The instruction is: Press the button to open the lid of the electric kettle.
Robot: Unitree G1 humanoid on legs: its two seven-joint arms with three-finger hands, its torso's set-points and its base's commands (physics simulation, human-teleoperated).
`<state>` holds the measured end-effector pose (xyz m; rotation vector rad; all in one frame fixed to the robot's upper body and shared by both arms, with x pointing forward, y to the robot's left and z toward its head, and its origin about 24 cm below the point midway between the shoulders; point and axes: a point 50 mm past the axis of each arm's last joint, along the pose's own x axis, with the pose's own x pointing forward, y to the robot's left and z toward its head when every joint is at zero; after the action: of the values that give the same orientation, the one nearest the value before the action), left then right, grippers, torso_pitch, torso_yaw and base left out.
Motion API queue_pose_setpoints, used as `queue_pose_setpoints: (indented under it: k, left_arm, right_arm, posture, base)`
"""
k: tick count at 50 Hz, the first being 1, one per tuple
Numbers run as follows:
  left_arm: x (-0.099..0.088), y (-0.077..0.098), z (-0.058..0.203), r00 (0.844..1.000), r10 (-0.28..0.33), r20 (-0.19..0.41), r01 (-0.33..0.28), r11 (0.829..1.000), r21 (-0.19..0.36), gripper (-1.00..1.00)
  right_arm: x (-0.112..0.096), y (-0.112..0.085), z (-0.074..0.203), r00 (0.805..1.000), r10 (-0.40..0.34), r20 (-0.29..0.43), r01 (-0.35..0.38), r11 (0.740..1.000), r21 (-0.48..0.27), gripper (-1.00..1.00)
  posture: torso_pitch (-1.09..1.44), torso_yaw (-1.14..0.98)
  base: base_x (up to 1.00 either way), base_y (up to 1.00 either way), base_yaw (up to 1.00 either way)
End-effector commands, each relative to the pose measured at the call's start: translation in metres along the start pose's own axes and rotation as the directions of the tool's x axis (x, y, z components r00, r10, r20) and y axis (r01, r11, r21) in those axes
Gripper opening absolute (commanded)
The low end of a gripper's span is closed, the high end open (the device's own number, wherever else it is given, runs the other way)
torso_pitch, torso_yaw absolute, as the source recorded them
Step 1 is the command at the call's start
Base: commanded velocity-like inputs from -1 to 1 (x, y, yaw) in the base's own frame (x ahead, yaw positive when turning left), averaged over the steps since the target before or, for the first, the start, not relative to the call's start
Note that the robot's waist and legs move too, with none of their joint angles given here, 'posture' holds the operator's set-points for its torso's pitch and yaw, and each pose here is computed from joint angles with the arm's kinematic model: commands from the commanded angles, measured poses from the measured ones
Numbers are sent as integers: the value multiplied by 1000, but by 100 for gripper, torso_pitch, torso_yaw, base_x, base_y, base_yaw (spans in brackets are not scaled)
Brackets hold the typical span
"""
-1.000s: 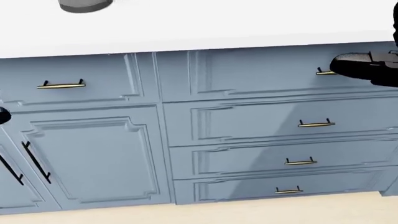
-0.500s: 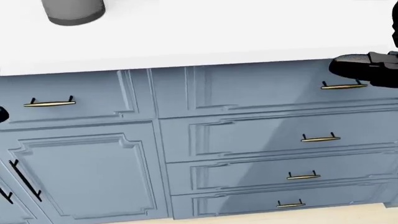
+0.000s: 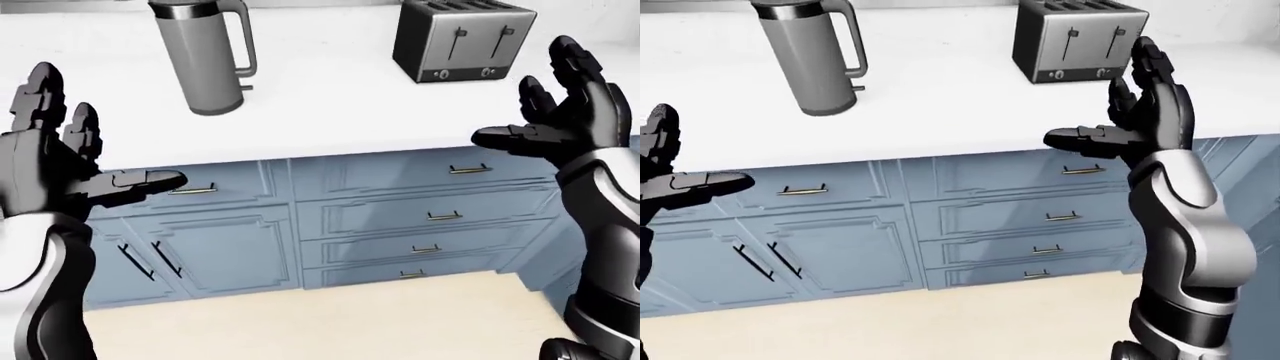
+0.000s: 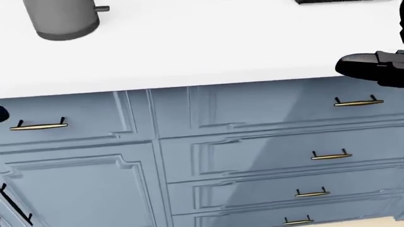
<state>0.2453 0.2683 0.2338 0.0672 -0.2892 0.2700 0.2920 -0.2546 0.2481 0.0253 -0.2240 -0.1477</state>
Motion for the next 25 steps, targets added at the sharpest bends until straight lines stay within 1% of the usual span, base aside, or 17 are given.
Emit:
queue_pose_setpoints:
  k: [1, 25]
  left_arm:
    - [-1, 5, 21, 994, 26, 107, -27, 999, 16, 100]
    - [-2, 6, 21, 994, 31, 106, -32, 999, 10, 100]
  right_arm:
    - [-1, 6, 22, 994, 30, 104, -30, 1000, -7, 100]
    - [-2, 5, 22, 994, 32, 103, -31, 999, -9, 100]
  posture:
    - [0, 0]
    - [0, 0]
  base:
    - [14, 10, 0]
    - [14, 15, 0]
